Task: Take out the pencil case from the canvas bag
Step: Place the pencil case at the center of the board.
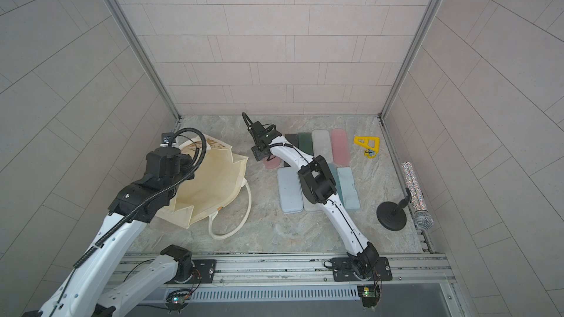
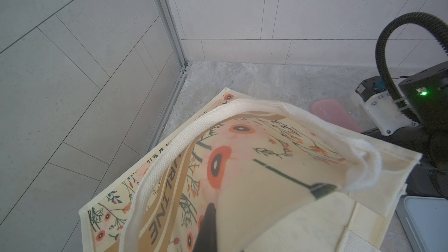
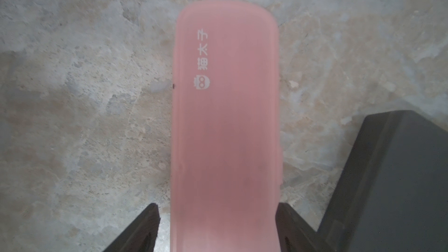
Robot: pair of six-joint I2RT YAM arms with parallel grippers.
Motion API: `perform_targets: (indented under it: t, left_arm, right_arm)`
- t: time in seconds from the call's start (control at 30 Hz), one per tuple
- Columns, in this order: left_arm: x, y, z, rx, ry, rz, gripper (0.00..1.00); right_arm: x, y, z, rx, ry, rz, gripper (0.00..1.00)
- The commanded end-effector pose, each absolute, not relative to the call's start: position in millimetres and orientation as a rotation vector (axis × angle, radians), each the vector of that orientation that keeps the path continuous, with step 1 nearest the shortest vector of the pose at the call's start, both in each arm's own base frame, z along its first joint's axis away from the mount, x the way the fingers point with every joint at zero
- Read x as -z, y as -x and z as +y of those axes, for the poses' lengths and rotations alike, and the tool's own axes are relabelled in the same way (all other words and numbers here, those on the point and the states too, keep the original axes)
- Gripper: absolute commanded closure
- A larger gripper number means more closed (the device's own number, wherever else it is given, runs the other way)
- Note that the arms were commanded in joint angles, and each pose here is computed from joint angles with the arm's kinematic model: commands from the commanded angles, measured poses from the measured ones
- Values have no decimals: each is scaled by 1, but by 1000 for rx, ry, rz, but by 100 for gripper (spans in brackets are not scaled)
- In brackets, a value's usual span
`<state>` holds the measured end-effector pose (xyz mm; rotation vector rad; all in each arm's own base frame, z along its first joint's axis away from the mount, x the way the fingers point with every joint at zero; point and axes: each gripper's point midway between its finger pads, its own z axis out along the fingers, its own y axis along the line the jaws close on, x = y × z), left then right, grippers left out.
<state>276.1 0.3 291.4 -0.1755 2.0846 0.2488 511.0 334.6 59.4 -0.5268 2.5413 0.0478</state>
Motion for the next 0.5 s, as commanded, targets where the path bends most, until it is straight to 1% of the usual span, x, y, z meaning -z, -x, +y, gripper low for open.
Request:
perform_targets:
  t: [0.0, 0.47]
  left_arm:
    - [-302, -280, 1, -234, 199, 2033, 100]
    - [-301, -281, -2, -214, 184, 2039, 100]
  right_arm:
    - [-54, -511, 335, -95, 515, 2563, 19]
    - [-32, -507, 324, -100, 464, 2627, 19]
